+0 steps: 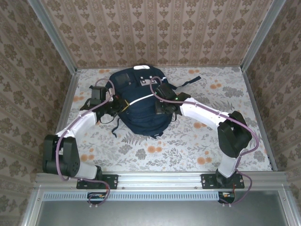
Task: Pack the student bag
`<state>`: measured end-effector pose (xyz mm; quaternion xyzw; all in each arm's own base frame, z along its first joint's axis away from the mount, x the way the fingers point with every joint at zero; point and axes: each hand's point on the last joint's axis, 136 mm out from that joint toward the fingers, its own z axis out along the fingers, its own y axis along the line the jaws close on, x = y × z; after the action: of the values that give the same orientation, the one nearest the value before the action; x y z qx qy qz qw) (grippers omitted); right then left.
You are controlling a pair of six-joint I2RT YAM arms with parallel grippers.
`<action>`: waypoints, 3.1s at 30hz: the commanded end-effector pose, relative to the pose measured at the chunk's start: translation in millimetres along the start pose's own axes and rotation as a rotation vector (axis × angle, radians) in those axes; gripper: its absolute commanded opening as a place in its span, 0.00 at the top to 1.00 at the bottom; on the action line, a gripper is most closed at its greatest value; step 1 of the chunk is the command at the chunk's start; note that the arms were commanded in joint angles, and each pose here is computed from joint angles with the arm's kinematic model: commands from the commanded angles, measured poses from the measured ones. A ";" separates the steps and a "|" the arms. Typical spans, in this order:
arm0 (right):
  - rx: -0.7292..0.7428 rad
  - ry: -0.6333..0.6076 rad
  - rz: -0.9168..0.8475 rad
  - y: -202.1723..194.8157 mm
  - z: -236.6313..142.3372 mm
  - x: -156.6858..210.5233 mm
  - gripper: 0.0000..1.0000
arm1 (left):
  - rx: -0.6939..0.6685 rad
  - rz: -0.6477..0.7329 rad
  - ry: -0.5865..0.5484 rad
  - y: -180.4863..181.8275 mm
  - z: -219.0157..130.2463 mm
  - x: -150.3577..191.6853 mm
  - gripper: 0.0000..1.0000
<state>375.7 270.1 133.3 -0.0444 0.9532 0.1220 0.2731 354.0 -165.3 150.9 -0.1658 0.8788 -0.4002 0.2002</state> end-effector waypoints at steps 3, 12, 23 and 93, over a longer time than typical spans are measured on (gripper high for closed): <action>-0.176 0.024 -0.101 51.1 -21.7 11.7 1.00 | -0.107 0.076 -0.102 12.6 -12.0 -43.0 0.83; -0.394 0.079 -0.125 138.3 -8.1 22.4 1.00 | -0.219 0.030 -0.180 38.7 -47.5 -39.2 0.38; -0.438 0.081 -0.133 156.4 -3.5 14.2 1.00 | -0.023 -0.077 -0.157 15.9 -47.6 -15.7 0.42; -0.521 0.048 -0.388 113.5 -15.6 6.7 1.00 | 0.046 -0.096 -0.100 2.8 -34.6 -4.6 0.47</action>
<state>341.4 358.2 135.9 -0.2863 0.8925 0.2736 0.2160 334.4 -126.5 168.4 -0.2275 0.8562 -0.4011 0.2331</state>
